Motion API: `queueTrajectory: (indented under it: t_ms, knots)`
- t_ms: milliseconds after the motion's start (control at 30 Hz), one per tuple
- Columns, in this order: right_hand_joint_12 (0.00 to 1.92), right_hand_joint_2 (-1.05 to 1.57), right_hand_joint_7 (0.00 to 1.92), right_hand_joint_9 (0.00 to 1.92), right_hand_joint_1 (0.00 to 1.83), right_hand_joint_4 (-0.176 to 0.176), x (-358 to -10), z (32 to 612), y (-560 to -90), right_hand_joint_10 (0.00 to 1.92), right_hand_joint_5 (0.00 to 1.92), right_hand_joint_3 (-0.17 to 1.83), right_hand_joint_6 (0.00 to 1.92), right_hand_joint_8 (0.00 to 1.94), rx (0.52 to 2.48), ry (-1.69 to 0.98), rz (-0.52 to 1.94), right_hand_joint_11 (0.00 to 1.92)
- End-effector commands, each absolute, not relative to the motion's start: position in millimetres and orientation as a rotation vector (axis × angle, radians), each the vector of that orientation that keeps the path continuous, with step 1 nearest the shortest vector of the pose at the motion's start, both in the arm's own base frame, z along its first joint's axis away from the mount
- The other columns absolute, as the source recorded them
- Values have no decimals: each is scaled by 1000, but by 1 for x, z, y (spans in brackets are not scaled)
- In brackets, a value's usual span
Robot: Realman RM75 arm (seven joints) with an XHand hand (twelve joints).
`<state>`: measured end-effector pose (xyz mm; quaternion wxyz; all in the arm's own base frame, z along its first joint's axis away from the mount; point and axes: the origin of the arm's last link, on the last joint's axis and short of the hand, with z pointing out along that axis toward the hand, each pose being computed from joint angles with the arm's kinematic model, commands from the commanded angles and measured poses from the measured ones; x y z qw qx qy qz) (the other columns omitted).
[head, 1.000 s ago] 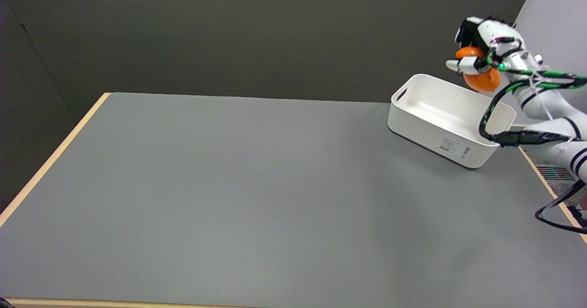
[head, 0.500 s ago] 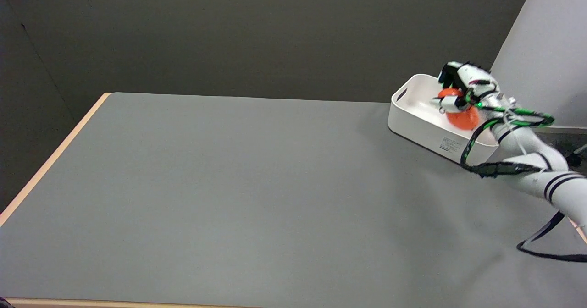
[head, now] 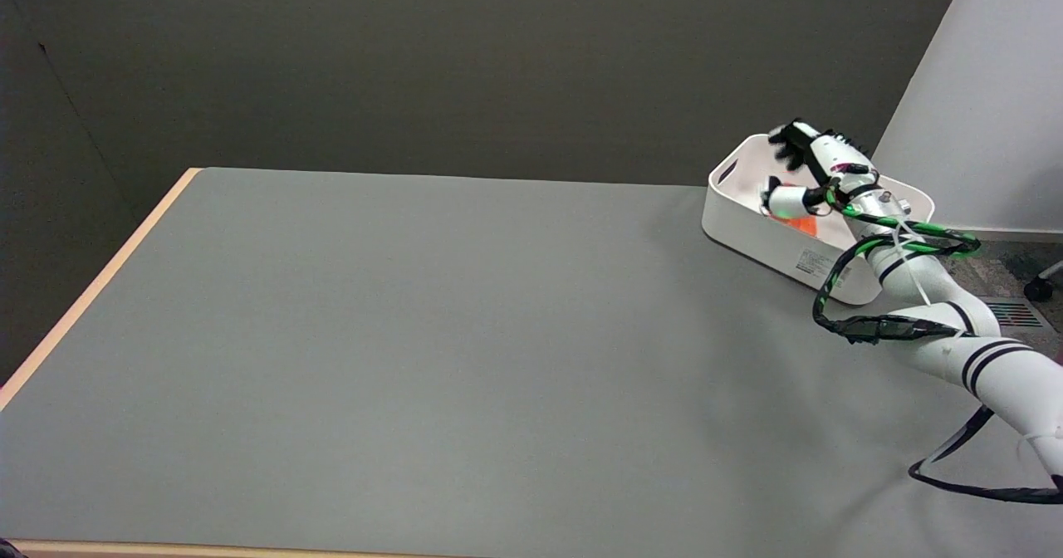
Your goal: Place mango into white box.
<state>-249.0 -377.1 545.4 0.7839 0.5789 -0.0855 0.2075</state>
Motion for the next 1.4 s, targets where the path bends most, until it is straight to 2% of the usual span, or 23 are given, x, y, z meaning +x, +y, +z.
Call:
queueTrajectory:
  t_ms: [33,67,133,200,333,433,500,567,633,667,800,867,933,1067,1133,1233,1400]
  knots:
    - [361,627,55,-1,430,9,-231,529,-384,125,98,945,372,223,1286,-210,565,-1]
    - [178,617,15,-1,401,18,-231,530,-383,16,64,935,336,112,1283,-213,568,-1]
    - [99,608,1,-1,404,17,-233,529,-381,-1,55,922,310,67,1283,-216,571,-1]
    - [18,641,-1,-1,395,20,-231,528,-377,-1,41,809,277,13,1287,-209,587,-1]
    - [-1,646,-1,-1,391,17,-213,515,-369,-1,29,772,265,-1,1332,-170,694,-1]
    - [-1,643,-1,-1,375,17,-198,495,-354,-1,26,774,262,-1,1379,-206,912,-1]
    - [-1,594,-1,-1,335,15,-188,478,-341,-1,46,910,243,52,1425,-244,1078,-1]
    - [199,587,50,-1,278,31,-176,457,-326,92,54,918,315,102,1481,-230,1264,-1]
    - [668,596,160,13,264,41,-168,442,-315,487,136,951,409,293,1515,-188,1398,-1]
    - [862,608,230,60,262,41,-166,428,-307,610,189,962,459,361,1519,-188,1524,-1]
    - [1267,686,483,318,300,22,-176,387,-296,905,329,859,609,531,1518,-359,1818,46]
    - [1325,720,531,374,305,17,-187,356,-293,997,365,810,681,590,1544,-566,1920,134]
    - [1586,685,627,534,319,9,-192,330,-290,1112,431,912,799,740,1598,-704,1922,364]
    - [1730,757,666,592,362,-20,-195,292,-277,1248,451,810,923,857,1684,-843,1860,528]
    - [1775,717,702,640,352,-32,-205,274,-267,1214,491,957,891,840,1689,-937,1809,575]
    - [1805,717,735,669,346,-51,-223,257,-256,1273,523,947,976,895,1652,-1051,1758,597]
    - [1837,729,808,743,389,-46,-251,232,-239,1363,584,944,1146,1021,1620,-1198,1673,643]
